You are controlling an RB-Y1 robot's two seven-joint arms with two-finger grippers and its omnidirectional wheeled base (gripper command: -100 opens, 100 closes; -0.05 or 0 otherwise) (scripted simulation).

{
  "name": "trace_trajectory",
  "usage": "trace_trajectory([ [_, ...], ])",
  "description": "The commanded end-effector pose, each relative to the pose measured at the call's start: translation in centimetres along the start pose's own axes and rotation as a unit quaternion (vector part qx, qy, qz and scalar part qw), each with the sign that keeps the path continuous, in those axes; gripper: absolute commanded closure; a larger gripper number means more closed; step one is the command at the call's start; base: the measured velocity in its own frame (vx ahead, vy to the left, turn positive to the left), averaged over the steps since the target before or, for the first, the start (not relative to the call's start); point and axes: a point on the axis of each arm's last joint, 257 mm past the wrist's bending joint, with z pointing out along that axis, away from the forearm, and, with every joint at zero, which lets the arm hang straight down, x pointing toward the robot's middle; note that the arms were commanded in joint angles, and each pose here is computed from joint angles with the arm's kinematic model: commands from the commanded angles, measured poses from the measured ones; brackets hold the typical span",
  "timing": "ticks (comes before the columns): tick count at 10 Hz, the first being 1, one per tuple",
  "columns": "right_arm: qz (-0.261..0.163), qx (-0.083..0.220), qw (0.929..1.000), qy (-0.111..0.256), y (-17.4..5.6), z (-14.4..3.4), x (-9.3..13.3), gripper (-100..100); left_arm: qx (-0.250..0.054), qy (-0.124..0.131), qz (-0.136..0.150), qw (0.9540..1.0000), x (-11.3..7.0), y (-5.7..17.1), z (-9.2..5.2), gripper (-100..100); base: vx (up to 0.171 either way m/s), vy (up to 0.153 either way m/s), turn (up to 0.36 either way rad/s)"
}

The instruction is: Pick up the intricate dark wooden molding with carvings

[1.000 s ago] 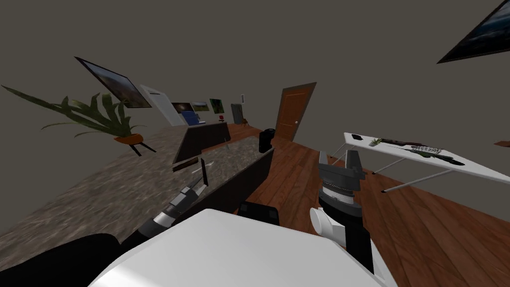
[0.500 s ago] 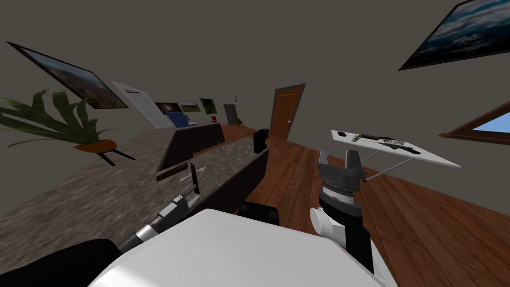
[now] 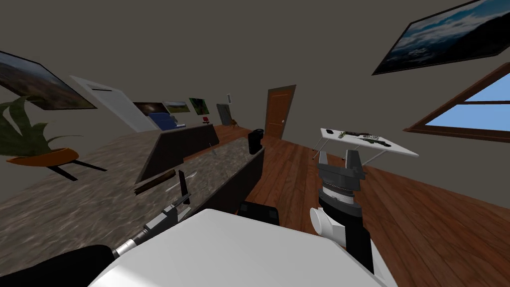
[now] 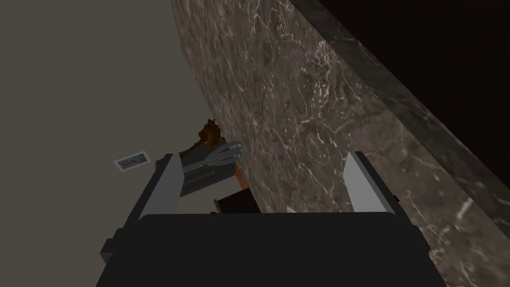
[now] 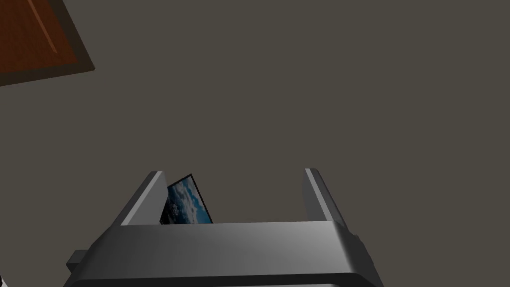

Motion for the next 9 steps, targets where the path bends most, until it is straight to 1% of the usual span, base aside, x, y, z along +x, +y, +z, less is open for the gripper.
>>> trace_trajectory([
  [1,0.0,0.0,1.0,0.0,0.0,0.0,0.0,0,-0.038,0.001,-0.008,0.9993,-0.4,1.8,-1.4,-100,0.04,0.004,-0.227],
  [2,0.0,0.0,1.0,0.0,0.0,0.0,0.0,0,-0.044,0.0,-0.009,0.999,-0.4,2.2,-1.8,-100,0.032,0.011,-0.126],
  [3,0.0,0.0,1.0,0.0,0.0,0.0,0.0,0,-0.073,0.001,-0.015,0.9972,-0.9,3.6,-3.0,-100,0.032,0.01,-0.234],
  [4,0.0,0.0,1.0,0.0,0.0,0.0,0.0,0,-0.08,0.0,-0.017,0.9966,-0.8,4.0,-3.4,-100,0.027,0.013,-0.132],
  [5,0.0,0.0,1.0,0.0,0.0,0.0,0.0,0,-0.115,-0.002,-0.023,0.9931,-1.3,5.6,-5.0,-100,0.039,0.015,-0.257],
  [6,0.0,0.0,1.0,0.0,0.0,0.0,0.0,0,-0.145,-0.004,-0.029,0.989,-1.9,7.1,-6.4,-100,0.064,0.027,-0.432],
  [7,0.0,0.0,1.0,0.0,0.0,0.0,0.0,0,-0.153,-0.005,-0.03,0.9878,-1.8,7.4,-7.0,-100,0.049,0.03,-0.106],
  [8,0.0,0.0,1.0,0.0,0.0,0.0,0.0,0,-0.184,-0.007,-0.035,0.9823,-2.3,8.8,-8.5,-100,0.036,0.021,-0.203],
  [9,0.0,0.0,1.0,0.0,0.0,0.0,0.0,0,-0.215,-0.011,-0.039,0.9758,-2.8,10.1,-10.2,-100,0.042,0.026,-0.364],
])
